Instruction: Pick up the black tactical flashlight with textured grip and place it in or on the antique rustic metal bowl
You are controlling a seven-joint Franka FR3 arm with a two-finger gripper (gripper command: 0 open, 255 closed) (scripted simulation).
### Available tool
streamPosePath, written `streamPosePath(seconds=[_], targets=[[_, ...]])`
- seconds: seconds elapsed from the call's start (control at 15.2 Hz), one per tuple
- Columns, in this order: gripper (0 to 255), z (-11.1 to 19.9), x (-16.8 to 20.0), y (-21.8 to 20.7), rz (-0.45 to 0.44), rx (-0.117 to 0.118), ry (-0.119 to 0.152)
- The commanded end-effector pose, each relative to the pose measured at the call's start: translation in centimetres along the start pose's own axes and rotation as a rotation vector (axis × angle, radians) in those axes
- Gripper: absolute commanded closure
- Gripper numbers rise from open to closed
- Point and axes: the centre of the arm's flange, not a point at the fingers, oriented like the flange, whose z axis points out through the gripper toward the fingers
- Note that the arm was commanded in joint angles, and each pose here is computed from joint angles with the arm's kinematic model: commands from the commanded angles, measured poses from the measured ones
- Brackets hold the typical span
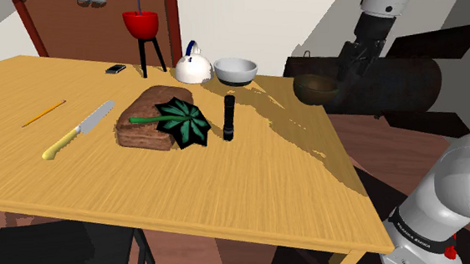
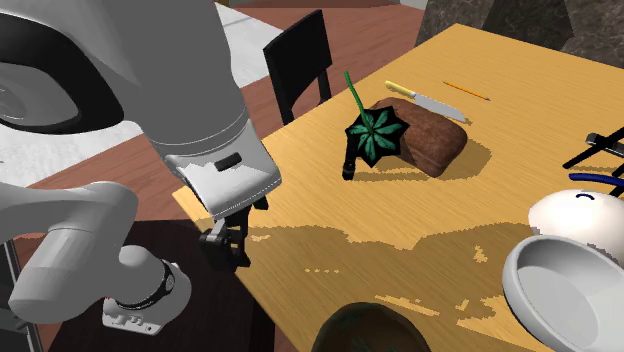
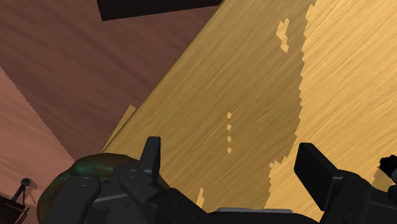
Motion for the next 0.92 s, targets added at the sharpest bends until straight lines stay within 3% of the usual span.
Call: streamPosePath(seconds=[0.0,0.86], targets=[[0,0.0,0.0,0.0,0.000,0.000,0.000],[0,2.7,7.1,-15.5,0.039,0.004,-0.034]])
